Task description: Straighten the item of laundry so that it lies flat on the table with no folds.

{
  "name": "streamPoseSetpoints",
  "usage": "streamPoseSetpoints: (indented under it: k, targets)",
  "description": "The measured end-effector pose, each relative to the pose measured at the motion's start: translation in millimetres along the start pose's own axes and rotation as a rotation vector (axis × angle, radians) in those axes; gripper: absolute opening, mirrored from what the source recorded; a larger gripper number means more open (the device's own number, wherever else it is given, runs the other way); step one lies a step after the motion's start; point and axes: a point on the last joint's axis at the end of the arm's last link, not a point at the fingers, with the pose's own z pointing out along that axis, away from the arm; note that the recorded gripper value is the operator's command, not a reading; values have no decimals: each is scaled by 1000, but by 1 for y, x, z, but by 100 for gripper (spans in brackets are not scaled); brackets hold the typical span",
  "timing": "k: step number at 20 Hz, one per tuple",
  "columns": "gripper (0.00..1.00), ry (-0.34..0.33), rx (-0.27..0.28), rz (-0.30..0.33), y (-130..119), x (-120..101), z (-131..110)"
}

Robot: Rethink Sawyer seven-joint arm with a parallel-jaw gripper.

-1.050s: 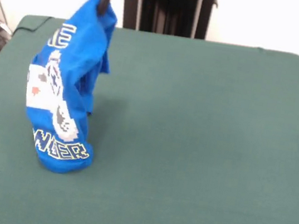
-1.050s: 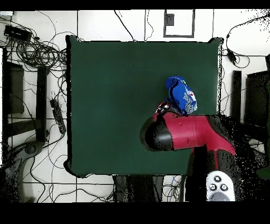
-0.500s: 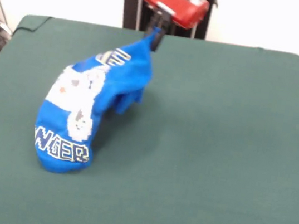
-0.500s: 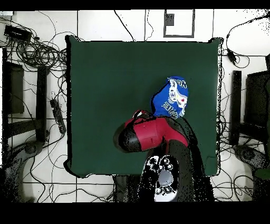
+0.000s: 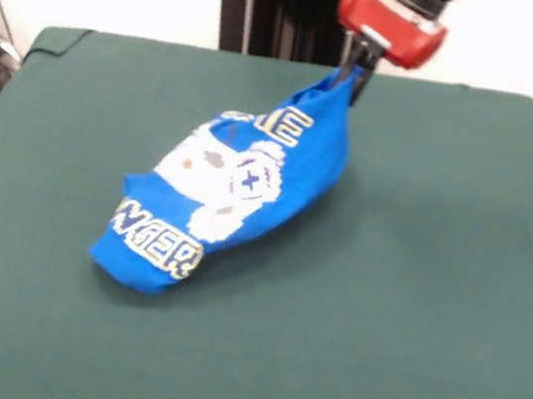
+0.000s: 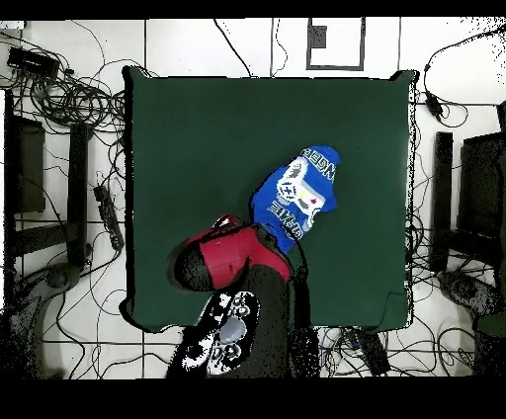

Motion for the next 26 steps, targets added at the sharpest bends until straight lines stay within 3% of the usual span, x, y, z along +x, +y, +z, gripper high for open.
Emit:
streamPoseSetpoints:
  k: [1, 6, 15, 19, 23, 24, 26]
  targets:
    - [0, 3, 4, 11, 9, 13, -3]
    - [0, 11, -13, 35, 35, 41, -3]
    - [0, 34, -55, 133, 53, 44, 22]
    - [0, 40, -48, 148, 61, 48, 28]
    - [0, -4, -18, 125, 64, 46, 31]
    - [100, -35, 4, 104, 66, 45, 29]
    - [100, -53, 22, 93, 68, 44, 27]
